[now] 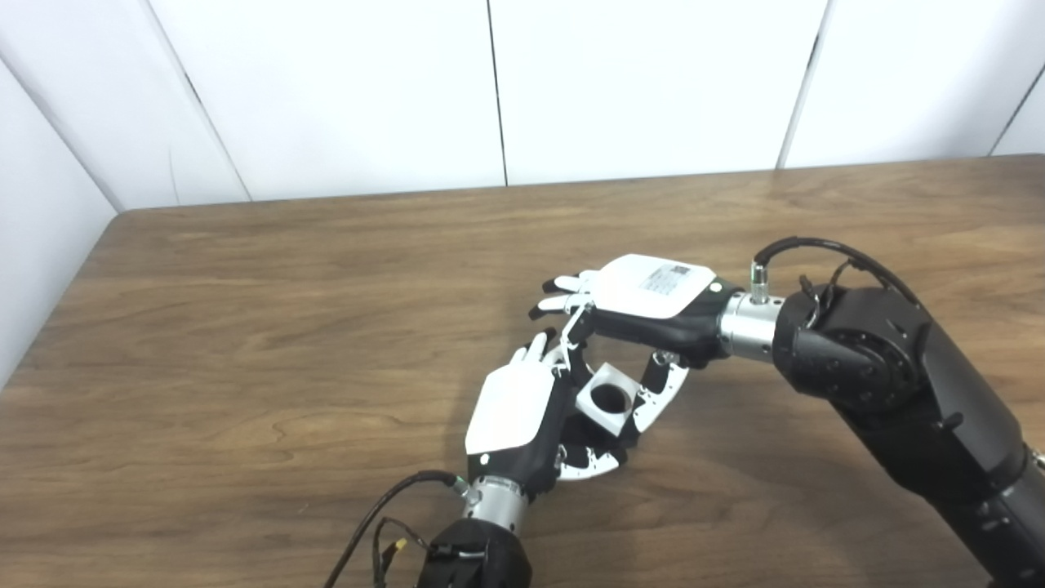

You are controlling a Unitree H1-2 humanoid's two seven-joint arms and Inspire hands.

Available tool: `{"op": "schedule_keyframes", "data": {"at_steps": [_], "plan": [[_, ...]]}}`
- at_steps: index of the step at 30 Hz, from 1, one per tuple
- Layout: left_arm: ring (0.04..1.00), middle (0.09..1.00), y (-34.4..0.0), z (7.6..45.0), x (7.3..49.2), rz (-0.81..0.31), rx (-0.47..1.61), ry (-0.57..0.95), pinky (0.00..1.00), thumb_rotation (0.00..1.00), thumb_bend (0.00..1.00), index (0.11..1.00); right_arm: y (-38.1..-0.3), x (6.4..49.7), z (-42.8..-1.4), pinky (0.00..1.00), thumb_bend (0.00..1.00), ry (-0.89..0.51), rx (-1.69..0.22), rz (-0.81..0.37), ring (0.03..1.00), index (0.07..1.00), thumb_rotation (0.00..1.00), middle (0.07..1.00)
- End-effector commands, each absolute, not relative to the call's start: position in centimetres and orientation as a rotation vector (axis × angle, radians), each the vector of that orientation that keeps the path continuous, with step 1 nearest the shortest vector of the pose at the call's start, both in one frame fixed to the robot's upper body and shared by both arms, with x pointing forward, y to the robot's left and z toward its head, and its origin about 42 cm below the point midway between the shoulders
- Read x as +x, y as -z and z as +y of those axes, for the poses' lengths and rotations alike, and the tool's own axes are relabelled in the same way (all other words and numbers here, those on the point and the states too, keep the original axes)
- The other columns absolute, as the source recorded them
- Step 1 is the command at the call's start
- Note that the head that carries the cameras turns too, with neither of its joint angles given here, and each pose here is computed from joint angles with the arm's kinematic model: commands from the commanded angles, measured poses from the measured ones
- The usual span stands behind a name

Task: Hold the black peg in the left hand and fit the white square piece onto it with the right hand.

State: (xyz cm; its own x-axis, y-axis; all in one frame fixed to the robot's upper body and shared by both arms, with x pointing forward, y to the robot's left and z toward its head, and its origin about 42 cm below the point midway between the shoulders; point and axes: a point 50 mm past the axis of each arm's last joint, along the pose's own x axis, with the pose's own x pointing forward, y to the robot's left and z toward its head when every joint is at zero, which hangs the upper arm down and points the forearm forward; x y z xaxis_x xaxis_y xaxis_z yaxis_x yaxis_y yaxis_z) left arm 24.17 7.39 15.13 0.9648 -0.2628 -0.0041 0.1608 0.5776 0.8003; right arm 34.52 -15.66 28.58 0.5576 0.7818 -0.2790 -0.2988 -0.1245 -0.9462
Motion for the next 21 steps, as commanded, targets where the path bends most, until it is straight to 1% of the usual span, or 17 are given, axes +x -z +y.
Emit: {"op": "schedule_keyframes", "data": {"at_steps": [1, 4, 9, 21], "plan": [[1.000, 0.912, -15.66, 5.73, 23.80, -0.153, 0.887, 0.274, 0.98, 0.06, 0.52, 0.492, -29.77, 34.96, -15.56, 0.99, 0.52, -0.953, -1.437, -0.502, 1.000, 0.493, 0.14, 0.937], [0.994, 0.907, -15.73, 5.75, 23.77, -0.158, 0.897, 0.270, 0.96, 0.06, 0.52, 0.492, -29.75, 35.03, -15.60, 1.00, 0.52, -0.953, -1.438, -0.497, 1.000, 0.493, 0.14, 0.940], [0.999, 0.908, -15.78, 5.74, 23.82, -0.154, 0.886, 0.268, 0.98, 0.06, 0.52, 0.492, -29.76, 35.12, -15.67, 1.00, 0.52, -0.953, -1.436, -0.495, 1.000, 0.492, 0.14, 0.937], [0.986, 0.902, -15.71, 5.67, 23.83, -0.157, 0.896, 0.247, 0.97, 0.06, 0.52, 0.492, -29.82, 35.19, -15.98, 0.98, 0.52, -0.942, -1.444, -0.482, 1.000, 0.492, 0.14, 0.934]]}}
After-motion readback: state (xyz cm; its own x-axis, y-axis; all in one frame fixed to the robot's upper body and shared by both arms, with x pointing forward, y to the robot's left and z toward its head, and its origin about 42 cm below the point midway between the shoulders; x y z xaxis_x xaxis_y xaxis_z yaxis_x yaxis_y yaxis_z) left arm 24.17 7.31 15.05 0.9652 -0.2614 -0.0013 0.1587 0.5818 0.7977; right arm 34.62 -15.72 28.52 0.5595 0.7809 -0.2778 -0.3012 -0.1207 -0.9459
